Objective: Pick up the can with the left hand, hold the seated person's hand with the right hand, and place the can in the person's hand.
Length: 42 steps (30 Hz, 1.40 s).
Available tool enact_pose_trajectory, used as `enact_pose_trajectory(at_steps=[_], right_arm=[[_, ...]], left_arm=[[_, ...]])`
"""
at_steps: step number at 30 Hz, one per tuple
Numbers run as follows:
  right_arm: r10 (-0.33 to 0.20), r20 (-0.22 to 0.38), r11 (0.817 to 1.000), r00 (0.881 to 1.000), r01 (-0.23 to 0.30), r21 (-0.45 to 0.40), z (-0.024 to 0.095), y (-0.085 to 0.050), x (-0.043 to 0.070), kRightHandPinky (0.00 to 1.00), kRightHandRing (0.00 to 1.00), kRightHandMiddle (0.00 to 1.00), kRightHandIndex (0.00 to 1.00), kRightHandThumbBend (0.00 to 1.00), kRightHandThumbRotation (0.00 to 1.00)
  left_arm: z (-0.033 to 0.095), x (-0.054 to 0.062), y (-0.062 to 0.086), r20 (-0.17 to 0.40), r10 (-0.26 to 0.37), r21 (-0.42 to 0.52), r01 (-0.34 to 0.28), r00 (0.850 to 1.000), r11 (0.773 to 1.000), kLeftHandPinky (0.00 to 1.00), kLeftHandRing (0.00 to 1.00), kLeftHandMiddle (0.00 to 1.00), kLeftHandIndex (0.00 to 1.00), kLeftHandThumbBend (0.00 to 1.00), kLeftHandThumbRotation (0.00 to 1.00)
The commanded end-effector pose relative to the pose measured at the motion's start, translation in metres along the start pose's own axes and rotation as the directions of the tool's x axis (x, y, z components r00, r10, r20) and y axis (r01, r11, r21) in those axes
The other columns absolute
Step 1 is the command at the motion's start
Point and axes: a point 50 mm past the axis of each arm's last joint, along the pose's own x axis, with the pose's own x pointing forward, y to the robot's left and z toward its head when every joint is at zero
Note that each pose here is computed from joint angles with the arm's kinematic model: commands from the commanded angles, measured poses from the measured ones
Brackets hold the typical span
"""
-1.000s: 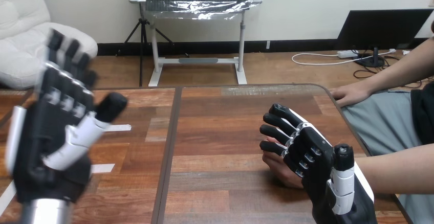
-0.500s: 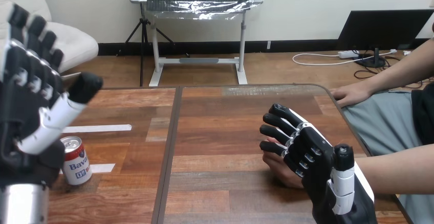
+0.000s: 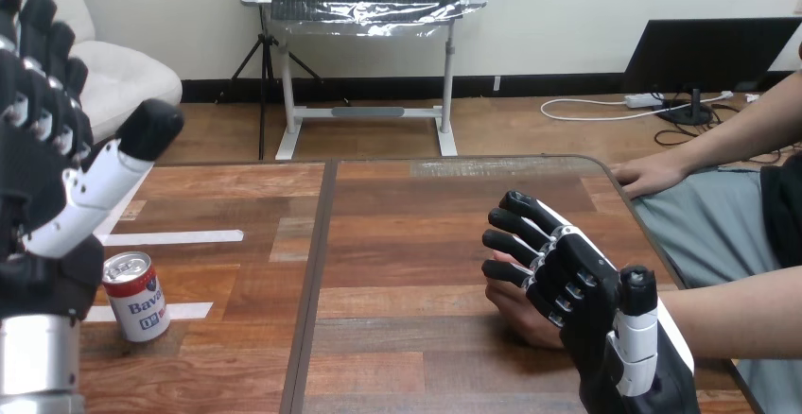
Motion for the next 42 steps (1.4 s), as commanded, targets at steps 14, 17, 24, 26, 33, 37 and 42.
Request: enact_pose_trajectory(at_steps=[14,17,24,26,33,37,42], right_arm=[[0.026,0.094,0.999,0.995,-0.023,-0.036,0.015,-0.001,0.013,0.8,0.86,0.87,0.87,0.98,1.0],[0.026,0.095,0.999,0.995,-0.023,-0.036,0.015,0.0,0.013,0.8,0.86,0.87,0.87,0.97,1.0],[0.033,0.097,0.999,0.995,-0.029,-0.037,0.015,0.0,0.014,0.79,0.86,0.87,0.88,0.97,1.0],[0.032,0.096,0.999,0.995,-0.028,-0.038,0.015,0.0,0.014,0.79,0.86,0.87,0.88,0.97,1.0],[0.035,0.095,0.999,0.995,-0.032,-0.035,0.015,0.0,0.015,0.79,0.86,0.87,0.87,0.97,1.0],[0.036,0.093,0.999,0.995,-0.033,-0.035,0.015,-0.001,0.016,0.79,0.86,0.87,0.87,0.98,1.0],[0.032,0.093,0.999,0.995,-0.029,-0.037,0.016,-0.001,0.015,0.79,0.86,0.87,0.87,0.98,1.0]], left_arm=[[0.007,0.019,0.009,0.012,-0.003,0.221,0.0,1.0,0.975,1.0,1.0,1.0,1.0,0.09,0.34],[0.004,0.02,0.012,0.001,-0.003,0.226,0.003,1.0,0.974,1.0,1.0,1.0,1.0,0.04,0.34],[-0.007,0.022,0.021,-0.045,-0.013,0.27,0.024,0.999,0.962,1.0,1.0,1.0,1.0,0.01,0.34],[-0.011,0.023,0.024,-0.063,-0.012,0.287,0.03,0.998,0.957,1.0,1.0,1.0,1.0,0.0,0.34],[-0.021,0.025,0.033,-0.122,-0.013,0.331,0.053,0.992,0.942,1.0,1.0,1.0,1.0,0.0,0.33],[-0.027,0.026,0.037,-0.147,-0.023,0.372,0.077,0.989,0.925,1.0,1.0,1.0,1.0,0.0,0.32],[-0.035,0.026,0.043,-0.185,-0.002,0.381,0.074,0.983,0.921,1.0,1.0,1.0,1.0,0.0,0.32]])
